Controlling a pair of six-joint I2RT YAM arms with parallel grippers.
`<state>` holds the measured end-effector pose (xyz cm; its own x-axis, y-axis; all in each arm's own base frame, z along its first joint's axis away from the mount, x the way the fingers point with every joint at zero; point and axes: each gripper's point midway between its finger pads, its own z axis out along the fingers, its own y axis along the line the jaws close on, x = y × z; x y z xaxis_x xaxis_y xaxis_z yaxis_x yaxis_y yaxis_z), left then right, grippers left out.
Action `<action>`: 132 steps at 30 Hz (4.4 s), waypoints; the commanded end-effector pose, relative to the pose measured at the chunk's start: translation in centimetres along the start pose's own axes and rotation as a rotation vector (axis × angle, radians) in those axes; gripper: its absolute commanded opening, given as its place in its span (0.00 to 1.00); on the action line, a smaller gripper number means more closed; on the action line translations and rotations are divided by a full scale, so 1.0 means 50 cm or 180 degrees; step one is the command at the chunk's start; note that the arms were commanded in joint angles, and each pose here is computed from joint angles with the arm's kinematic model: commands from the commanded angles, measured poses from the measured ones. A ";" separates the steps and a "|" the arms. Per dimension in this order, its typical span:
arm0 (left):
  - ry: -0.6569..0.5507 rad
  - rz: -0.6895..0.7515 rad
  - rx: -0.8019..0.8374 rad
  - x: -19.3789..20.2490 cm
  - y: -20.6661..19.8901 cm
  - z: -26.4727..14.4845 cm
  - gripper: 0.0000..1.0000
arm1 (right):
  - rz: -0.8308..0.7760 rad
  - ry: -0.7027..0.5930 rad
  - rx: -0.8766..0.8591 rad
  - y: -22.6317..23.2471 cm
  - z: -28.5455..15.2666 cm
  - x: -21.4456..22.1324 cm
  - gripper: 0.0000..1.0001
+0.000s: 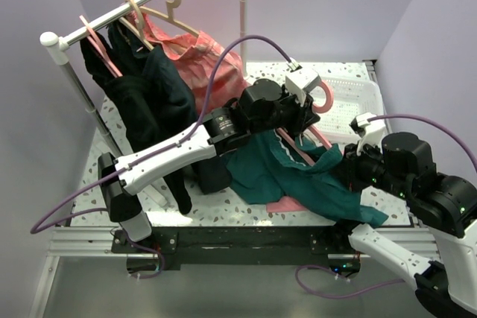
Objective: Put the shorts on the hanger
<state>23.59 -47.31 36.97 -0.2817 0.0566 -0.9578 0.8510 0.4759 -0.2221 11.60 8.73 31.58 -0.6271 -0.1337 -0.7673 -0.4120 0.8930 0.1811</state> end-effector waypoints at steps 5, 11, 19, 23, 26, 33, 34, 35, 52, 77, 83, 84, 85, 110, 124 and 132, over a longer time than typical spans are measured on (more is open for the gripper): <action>-0.0692 -0.0147 -0.0142 -0.152 -0.008 -0.052 0.53 | 0.0226 -0.0311 0.0688 -0.068 -0.064 -0.047 0.00; -0.0867 -0.0282 -0.0773 -0.165 0.061 -0.087 0.71 | 0.0348 -0.0448 0.0834 -0.084 -0.097 -0.056 0.00; -0.0964 -0.0463 -0.2022 -0.141 0.208 -0.075 0.65 | 0.0426 -0.0816 0.0630 -0.061 -0.117 -0.109 0.00; -0.0889 -0.0548 -0.2316 -0.098 0.272 -0.022 0.63 | 0.0385 -0.0869 0.0700 -0.063 -0.131 -0.143 0.00; -0.0858 -0.0539 -0.2575 -0.067 0.320 -0.002 0.62 | 0.0380 -0.0937 0.0723 -0.065 -0.146 -0.156 0.00; -0.0642 -0.0451 -0.3377 0.044 0.436 -0.048 0.58 | 0.0380 -0.1128 0.0649 -0.054 -0.177 -0.196 0.00; -0.0714 -0.0495 -0.3424 0.035 0.441 -0.074 0.57 | 0.0369 -0.1158 0.0658 -0.054 -0.183 -0.201 0.00; -0.0752 -0.0531 -0.3430 0.040 0.444 -0.083 0.56 | 0.0360 -0.1191 0.0661 -0.054 -0.188 -0.208 0.00; -0.0509 -0.0502 -0.3740 0.136 0.456 -0.251 0.45 | 0.0148 -0.1504 0.0336 0.002 -0.157 -0.338 0.00; 0.0095 0.0270 -0.1085 0.106 0.193 -0.238 0.51 | -0.0395 -0.1826 -0.0463 0.155 0.158 -0.618 0.00; 0.0133 0.0495 -0.0483 0.107 0.116 -0.282 0.51 | -0.0463 -0.1982 -0.0648 0.187 0.209 -0.672 0.00; 0.0106 0.0520 -0.0366 0.104 0.101 -0.294 0.51 | -0.0467 -0.1986 -0.0658 0.189 0.217 -0.677 0.00; 0.0103 0.0540 -0.0315 0.105 0.095 -0.300 0.51 | -0.0473 -0.1936 -0.0689 0.194 0.243 -0.677 0.00; 0.0105 0.0451 -0.0101 0.159 0.071 -0.367 0.52 | -0.0554 -0.2075 -0.0970 0.276 0.367 -0.731 0.00; -0.0005 0.0456 0.0063 0.140 0.049 -0.377 0.56 | -0.0537 -0.1967 -0.0796 0.262 0.414 -0.712 0.12; -0.0065 0.0364 -0.0135 0.130 0.068 -0.369 0.60 | -0.0440 -0.1953 -0.0784 0.254 0.395 -0.695 0.59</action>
<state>15.87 -28.88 31.82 -0.1812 0.1564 -0.9709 0.8744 0.4775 -0.0863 43.39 35.05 41.90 -0.2320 -0.0153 -0.9726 -0.6415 0.7541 0.1411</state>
